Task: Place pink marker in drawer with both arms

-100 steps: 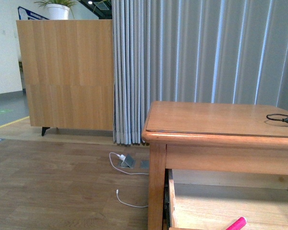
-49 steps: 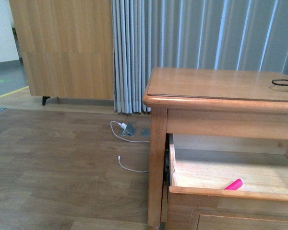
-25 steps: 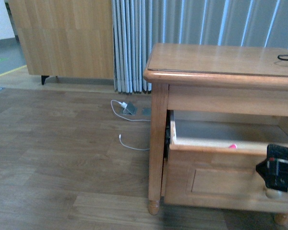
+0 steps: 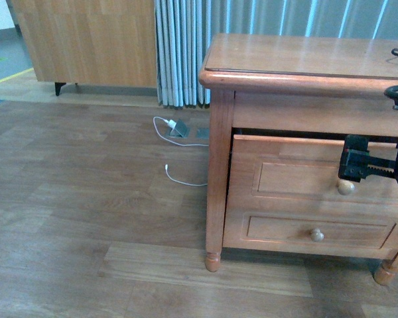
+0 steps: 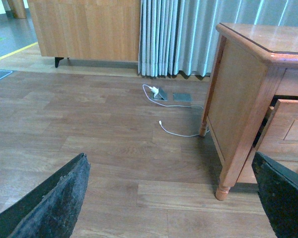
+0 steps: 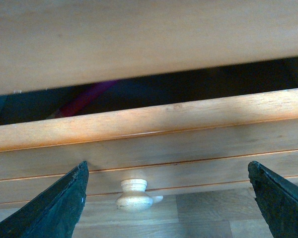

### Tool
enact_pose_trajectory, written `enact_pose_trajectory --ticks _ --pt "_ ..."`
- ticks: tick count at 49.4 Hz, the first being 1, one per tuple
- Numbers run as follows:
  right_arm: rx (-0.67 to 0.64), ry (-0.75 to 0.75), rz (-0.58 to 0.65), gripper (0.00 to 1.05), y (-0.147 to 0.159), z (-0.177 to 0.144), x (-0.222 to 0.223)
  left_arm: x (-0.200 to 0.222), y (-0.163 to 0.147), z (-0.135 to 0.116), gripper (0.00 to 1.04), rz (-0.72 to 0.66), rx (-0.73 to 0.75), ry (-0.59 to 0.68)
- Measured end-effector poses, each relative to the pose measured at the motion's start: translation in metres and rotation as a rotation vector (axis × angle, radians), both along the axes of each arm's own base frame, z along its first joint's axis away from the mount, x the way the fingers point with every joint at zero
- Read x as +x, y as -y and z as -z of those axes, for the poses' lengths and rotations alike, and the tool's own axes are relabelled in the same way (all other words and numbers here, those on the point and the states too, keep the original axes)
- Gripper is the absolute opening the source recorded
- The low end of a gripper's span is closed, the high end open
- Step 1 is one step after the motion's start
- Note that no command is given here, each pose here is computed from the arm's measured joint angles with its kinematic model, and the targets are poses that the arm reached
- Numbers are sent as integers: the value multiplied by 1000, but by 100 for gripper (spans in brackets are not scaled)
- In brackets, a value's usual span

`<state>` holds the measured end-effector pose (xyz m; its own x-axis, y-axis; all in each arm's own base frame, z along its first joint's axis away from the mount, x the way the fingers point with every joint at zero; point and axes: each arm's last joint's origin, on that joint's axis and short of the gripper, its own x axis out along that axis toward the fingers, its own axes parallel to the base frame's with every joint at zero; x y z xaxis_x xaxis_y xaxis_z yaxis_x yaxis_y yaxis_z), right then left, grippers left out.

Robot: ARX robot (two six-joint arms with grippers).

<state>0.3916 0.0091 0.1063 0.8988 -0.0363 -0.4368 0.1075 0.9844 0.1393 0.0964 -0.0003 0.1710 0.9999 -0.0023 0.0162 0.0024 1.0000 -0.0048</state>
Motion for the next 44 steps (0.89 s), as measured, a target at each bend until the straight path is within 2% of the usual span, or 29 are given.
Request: enact_pose_trajectory --ticks 22,44 --pt "-24 60 42 96 1 17 20 0 0 0 99 0 0 0" --pt "-34 56 33 96 10 9 9 0 0 0 99 0 0 0"
